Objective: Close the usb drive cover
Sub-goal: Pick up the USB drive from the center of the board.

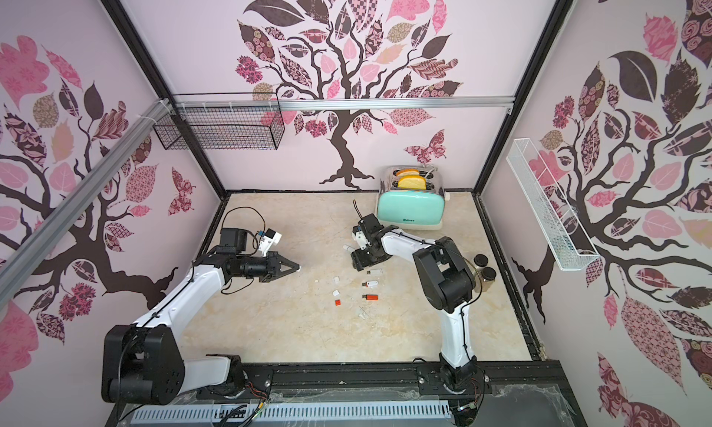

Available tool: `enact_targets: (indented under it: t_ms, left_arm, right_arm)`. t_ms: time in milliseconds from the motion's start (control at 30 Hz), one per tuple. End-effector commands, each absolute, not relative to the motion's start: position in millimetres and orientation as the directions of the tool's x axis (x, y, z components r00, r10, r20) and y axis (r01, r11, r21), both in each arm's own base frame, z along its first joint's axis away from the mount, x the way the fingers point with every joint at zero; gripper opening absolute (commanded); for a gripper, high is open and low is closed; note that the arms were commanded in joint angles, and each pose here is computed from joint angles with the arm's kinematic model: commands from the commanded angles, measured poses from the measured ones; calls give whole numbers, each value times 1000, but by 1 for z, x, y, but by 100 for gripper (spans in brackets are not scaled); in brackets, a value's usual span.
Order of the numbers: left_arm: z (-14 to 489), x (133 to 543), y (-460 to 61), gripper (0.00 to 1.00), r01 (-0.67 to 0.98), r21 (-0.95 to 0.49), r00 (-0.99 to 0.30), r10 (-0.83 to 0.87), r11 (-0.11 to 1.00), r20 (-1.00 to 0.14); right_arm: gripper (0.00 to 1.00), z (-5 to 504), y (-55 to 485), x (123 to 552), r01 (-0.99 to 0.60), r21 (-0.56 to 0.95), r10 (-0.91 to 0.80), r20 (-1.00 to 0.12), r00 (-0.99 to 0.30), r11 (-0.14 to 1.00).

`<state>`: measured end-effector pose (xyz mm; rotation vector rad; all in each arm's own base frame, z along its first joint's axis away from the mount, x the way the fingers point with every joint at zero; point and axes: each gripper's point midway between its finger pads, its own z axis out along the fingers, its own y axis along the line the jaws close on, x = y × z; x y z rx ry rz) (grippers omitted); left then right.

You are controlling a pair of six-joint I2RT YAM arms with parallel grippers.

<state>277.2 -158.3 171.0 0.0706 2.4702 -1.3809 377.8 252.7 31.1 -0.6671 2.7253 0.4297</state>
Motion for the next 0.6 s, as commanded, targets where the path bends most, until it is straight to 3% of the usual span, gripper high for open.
enact_targets:
  t_ms: [0, 267, 567]
  left_arm:
    - [173, 277, -157, 0, 209, -815, -944, -106, 541, -312]
    - [176, 278, -153, 0, 205, -809, -941, -117, 551, -319]
    - [174, 280, -151, 0, 205, -814, -939, -126, 544, -321]
  right_arm:
    - [65, 35, 245, 375, -477, 187, -400, -338, -852, 859]
    - [45, 31, 240, 370, -488, 141, -432, -300, -850, 861]
    - [36, 26, 243, 370, -518, 77, -478, -291, -829, 852]
